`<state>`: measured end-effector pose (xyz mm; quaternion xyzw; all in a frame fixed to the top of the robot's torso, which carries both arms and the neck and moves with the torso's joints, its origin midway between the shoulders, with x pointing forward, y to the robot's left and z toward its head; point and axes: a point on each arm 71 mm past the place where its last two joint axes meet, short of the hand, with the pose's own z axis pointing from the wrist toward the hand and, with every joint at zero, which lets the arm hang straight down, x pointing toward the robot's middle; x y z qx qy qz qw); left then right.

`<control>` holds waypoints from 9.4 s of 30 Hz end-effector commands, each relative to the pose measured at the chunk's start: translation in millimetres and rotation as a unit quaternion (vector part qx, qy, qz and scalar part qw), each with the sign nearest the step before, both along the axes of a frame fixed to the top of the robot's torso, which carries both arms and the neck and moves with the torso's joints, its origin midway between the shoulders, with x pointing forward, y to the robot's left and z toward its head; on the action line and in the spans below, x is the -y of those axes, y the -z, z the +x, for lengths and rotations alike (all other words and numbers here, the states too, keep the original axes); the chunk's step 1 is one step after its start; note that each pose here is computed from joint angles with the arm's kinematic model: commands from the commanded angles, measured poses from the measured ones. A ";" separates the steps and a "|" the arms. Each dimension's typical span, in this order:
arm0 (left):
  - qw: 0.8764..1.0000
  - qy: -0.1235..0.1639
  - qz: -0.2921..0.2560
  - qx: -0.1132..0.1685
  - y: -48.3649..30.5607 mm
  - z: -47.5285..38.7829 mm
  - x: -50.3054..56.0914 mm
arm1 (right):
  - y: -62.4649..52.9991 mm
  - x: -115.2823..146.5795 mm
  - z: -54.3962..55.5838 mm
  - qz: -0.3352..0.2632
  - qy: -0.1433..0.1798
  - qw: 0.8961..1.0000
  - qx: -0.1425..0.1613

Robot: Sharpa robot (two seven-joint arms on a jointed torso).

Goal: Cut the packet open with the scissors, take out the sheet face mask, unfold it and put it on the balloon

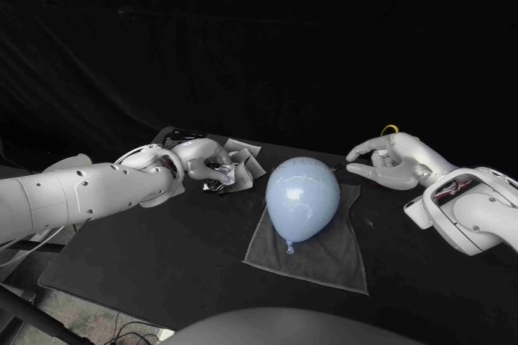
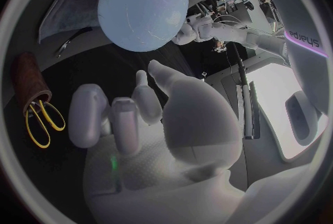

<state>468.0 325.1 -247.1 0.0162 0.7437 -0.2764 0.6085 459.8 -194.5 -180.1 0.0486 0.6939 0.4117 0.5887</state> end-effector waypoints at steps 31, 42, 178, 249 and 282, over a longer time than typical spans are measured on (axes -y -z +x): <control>0.979 0.071 -0.192 0.020 -78.0 54.1 107.1 | -37.5 -23.6 39.3 0.066 0.057 0.987 -0.133; 0.978 0.087 -0.188 0.027 -78.2 64.7 128.8 | -53.6 -43.5 49.2 0.041 0.044 0.987 -0.149; 0.980 0.078 -0.182 -0.009 -71.3 77.2 133.6 | -57.8 -72.2 55.2 -0.003 -0.008 0.996 -0.092; 0.977 0.072 -0.199 -0.017 -72.9 78.5 137.7 | -29.8 -99.5 61.1 -0.069 -0.022 0.985 -0.155; 0.969 0.017 -0.244 -0.041 -74.1 87.5 120.3 | -42.9 -59.4 68.6 0.088 0.036 0.990 -0.101</control>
